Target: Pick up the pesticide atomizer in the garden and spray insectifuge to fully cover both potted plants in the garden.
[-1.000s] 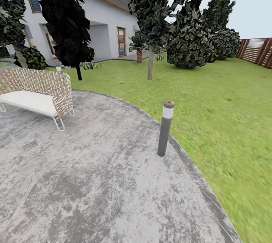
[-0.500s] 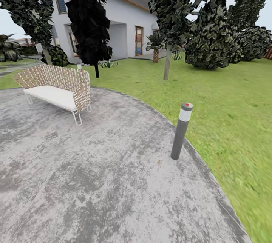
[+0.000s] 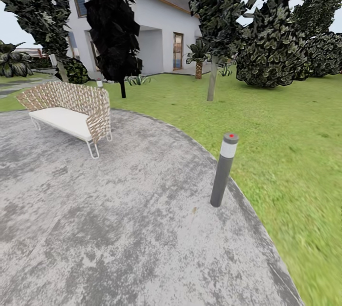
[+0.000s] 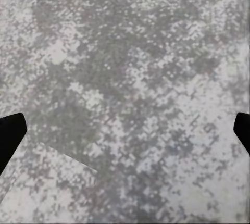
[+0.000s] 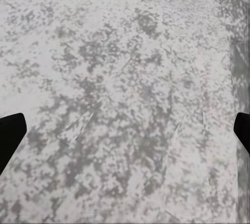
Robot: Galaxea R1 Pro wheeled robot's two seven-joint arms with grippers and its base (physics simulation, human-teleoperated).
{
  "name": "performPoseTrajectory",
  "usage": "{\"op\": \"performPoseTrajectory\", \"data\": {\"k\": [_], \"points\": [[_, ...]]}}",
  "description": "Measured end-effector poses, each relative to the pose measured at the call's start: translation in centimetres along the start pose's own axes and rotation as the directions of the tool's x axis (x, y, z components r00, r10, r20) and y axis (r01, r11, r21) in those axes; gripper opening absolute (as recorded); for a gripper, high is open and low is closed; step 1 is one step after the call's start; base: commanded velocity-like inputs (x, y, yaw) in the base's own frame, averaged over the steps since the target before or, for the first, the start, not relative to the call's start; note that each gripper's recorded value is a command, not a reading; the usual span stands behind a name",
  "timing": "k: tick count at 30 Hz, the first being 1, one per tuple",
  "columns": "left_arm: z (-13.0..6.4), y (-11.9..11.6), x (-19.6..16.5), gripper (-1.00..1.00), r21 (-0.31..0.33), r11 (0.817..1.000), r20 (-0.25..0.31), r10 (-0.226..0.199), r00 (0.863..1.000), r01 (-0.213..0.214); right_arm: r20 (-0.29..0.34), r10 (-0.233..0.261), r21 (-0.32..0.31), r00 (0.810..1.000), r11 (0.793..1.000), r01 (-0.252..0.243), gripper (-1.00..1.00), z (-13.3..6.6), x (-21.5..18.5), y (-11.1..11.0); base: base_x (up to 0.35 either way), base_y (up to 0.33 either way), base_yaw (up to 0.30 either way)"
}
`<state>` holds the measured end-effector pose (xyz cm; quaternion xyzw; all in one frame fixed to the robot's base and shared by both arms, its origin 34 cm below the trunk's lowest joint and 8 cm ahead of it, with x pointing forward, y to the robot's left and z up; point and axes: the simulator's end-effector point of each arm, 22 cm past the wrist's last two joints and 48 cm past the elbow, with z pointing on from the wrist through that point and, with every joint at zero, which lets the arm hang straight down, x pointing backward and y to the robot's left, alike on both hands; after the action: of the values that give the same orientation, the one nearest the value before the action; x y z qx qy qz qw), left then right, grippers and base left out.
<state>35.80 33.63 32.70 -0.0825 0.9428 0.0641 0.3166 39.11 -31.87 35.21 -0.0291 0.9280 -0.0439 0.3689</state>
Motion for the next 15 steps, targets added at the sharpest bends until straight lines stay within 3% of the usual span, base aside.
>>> {"op": "performPoseTrajectory", "data": {"k": [4,15], "points": [[0.01,0.01,-0.02,1.0,0.0,1.0,0.0,0.0,1.0,0.0,0.006,0.004,0.0,1.0,1.0,-0.004,1.0,0.08,-0.3,0.02,0.047,-0.058,0.008],[0.0,0.02,0.04,1.0,0.0,1.0,-0.001,0.0,1.0,0.0,0.0,0.007,0.006,1.0,1.0,-0.007,1.0,0.05,-0.07,-0.11,0.0,0.0,0.264]]}}
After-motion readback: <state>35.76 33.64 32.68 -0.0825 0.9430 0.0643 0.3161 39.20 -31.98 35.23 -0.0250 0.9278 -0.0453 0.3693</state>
